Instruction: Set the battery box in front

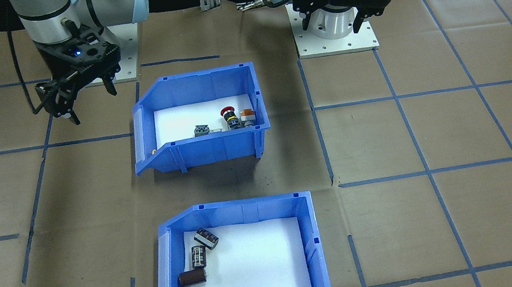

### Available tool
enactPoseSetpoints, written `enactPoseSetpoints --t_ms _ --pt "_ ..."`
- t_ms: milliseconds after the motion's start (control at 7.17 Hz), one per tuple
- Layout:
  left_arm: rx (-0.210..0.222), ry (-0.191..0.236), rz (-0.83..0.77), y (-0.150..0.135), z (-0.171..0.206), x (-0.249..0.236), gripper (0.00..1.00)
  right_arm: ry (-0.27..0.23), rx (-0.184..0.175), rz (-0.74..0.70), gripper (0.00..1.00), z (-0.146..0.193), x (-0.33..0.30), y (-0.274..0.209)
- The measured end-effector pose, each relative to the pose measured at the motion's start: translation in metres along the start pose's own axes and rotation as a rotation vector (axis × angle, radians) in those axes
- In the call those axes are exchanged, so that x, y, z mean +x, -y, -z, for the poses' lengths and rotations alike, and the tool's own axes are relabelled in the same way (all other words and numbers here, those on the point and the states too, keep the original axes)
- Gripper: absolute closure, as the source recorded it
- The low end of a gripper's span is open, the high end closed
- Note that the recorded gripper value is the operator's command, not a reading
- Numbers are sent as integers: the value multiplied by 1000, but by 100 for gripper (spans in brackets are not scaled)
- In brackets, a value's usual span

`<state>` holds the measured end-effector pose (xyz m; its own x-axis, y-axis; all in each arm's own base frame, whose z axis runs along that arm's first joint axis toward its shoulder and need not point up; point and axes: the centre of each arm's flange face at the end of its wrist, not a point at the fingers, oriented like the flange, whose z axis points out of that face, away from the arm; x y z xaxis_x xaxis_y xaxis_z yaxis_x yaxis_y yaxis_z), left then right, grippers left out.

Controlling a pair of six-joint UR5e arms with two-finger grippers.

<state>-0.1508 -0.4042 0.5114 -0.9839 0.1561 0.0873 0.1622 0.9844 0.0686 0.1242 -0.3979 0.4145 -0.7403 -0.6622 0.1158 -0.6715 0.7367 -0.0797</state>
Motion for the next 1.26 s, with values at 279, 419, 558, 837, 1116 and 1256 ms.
enactPoseSetpoints --t_ms 279,419,558,837,1116,1256 --pt "2 0 2 -1 1 0 1 31 24 -326 0 13 20 -1" --pt "1 -1 9 2 1 0 1 64 29 -476 0 20 25 6" --pt "0 -2 17 5 0 -1 1 90 25 -573 0 26 31 14" --pt "7 0 21 -1 2 0 1 115 -19 -666 0 38 48 32" --pt "13 1 21 -4 4 1 1 134 -75 -743 0 45 57 45" --pt "12 1 21 -4 4 1 1 137 -89 -768 0 47 52 50"
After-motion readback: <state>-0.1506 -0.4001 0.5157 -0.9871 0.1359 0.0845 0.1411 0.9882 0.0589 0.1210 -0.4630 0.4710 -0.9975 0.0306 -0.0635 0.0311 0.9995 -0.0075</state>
